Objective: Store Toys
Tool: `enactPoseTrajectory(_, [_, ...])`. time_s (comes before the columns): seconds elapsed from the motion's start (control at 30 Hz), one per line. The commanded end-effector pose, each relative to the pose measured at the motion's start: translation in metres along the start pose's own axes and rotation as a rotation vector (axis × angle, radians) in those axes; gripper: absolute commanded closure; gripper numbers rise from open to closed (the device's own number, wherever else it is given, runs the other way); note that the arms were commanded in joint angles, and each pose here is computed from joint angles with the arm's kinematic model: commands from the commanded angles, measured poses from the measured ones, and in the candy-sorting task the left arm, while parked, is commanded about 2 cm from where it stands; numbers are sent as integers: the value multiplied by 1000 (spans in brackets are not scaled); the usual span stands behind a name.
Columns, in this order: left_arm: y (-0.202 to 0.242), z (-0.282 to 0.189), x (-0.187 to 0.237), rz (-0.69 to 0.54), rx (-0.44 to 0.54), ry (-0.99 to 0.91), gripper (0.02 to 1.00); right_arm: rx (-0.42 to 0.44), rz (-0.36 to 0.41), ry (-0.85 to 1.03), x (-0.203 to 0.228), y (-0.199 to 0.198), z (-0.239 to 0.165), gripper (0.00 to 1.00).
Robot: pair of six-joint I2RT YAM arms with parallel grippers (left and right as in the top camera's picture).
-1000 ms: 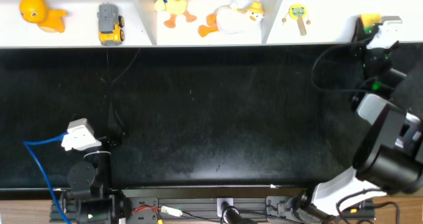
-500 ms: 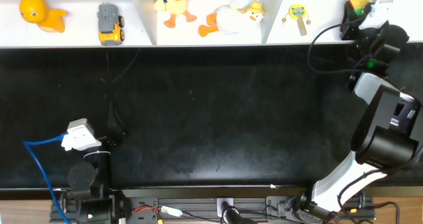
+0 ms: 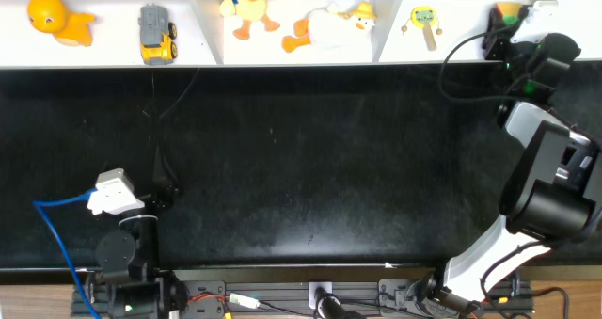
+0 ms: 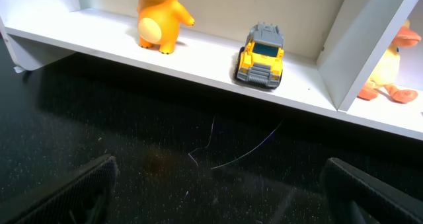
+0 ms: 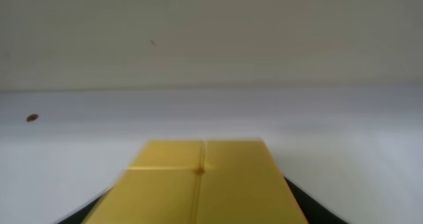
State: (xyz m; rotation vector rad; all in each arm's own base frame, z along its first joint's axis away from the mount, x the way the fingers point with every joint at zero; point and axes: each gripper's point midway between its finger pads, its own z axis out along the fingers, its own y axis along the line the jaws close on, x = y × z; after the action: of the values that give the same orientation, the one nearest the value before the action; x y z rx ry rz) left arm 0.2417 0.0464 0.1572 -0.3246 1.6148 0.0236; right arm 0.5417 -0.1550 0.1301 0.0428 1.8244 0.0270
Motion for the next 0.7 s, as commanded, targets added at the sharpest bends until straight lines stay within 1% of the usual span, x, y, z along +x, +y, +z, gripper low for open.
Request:
enactPoseTrajectory(0.03, [3,0,-1,-19,-15,-8,20,2,17,43,2,3,-3,3])
enactPoseTrajectory(0.2, [3,0,-1,-19,-15,-8,20,101,39,124,-9,-7,-26,7])
enactPoseTrajectory(0.23, [3,0,-1,-19,-15,-8,20,105,40,138,-14,-6,-33,5])
enactPoseTrajectory(0.37, [3,0,-1,-19,-16,-9,20,100,31,181,-39,7,-65,5])
enactPoseTrajectory(0.53, [3,0,-1,-19,-16,-9,20,75,-40,240,-66,31,-118,1])
enactPoseTrajectory(0.7, [3,0,-1,-19,-16,-9,23,50,-92,315,-73,52,-172,3])
